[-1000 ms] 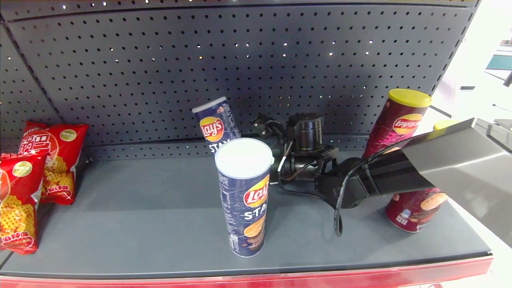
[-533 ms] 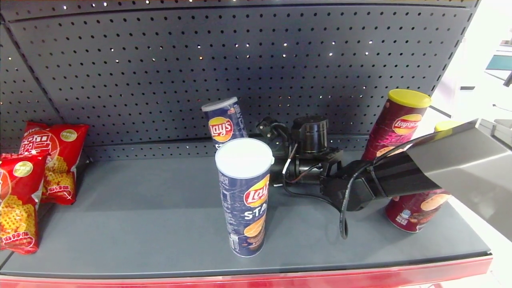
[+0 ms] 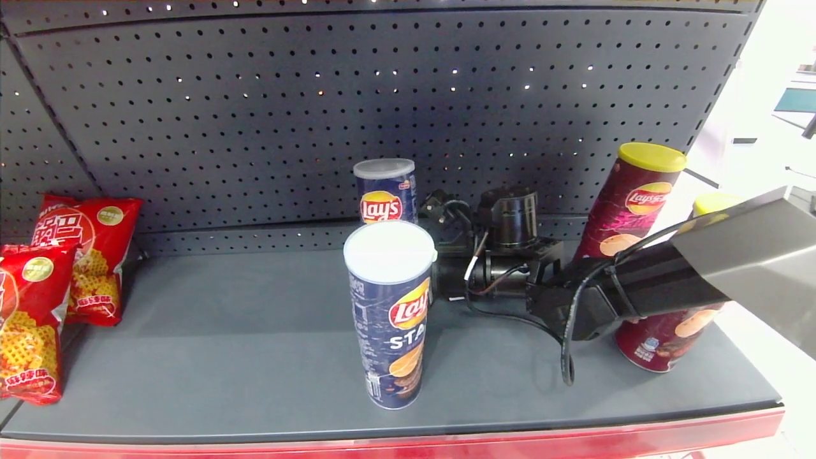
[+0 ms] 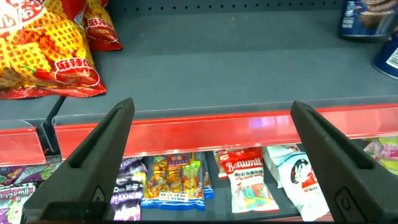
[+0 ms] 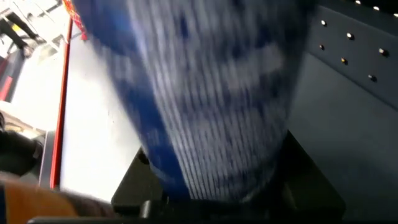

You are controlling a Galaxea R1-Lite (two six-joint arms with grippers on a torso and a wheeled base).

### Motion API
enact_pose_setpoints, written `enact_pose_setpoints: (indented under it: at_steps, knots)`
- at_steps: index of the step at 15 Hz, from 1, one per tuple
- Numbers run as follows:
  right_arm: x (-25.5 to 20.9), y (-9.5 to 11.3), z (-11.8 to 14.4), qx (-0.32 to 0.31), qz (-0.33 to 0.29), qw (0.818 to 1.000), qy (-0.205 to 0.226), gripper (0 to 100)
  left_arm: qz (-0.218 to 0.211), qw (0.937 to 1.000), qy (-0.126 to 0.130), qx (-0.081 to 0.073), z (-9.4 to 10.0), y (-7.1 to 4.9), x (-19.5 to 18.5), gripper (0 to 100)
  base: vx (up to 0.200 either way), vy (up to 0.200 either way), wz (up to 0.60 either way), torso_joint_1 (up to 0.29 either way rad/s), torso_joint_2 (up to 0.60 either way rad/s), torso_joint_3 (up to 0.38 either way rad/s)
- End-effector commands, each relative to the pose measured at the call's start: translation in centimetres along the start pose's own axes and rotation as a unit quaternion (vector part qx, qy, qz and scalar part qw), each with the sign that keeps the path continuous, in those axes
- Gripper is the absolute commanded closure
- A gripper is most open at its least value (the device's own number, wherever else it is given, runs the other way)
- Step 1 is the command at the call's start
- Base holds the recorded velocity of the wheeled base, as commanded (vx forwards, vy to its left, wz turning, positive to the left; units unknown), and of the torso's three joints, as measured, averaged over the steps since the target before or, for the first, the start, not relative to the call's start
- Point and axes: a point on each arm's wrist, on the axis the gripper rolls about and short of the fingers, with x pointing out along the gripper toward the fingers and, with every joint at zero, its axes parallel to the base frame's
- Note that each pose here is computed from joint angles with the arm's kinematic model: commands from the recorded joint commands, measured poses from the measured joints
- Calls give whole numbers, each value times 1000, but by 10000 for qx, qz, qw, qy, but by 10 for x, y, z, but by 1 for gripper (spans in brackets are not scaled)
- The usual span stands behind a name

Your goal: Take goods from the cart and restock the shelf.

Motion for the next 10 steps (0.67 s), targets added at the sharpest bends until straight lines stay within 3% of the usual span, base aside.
enact_pose_setpoints:
  at_steps: [1, 2, 10]
  knots:
    - [-3, -1, -3, 10, -33, 10000, 61, 100, 3, 10000, 7, -2, 0, 0, 0, 0, 0, 0, 0, 0, 0, 0]
    - [-4, 0, -2, -29, 29, 10000, 49, 0, 3, 10000, 7, -2, 0, 0, 0, 0, 0, 0, 0, 0, 0, 0]
    - [-12, 7, 8, -144, 152, 9998, -55, 0, 3, 10000, 7, -2, 0, 0, 0, 0, 0, 0, 0, 0, 0, 0]
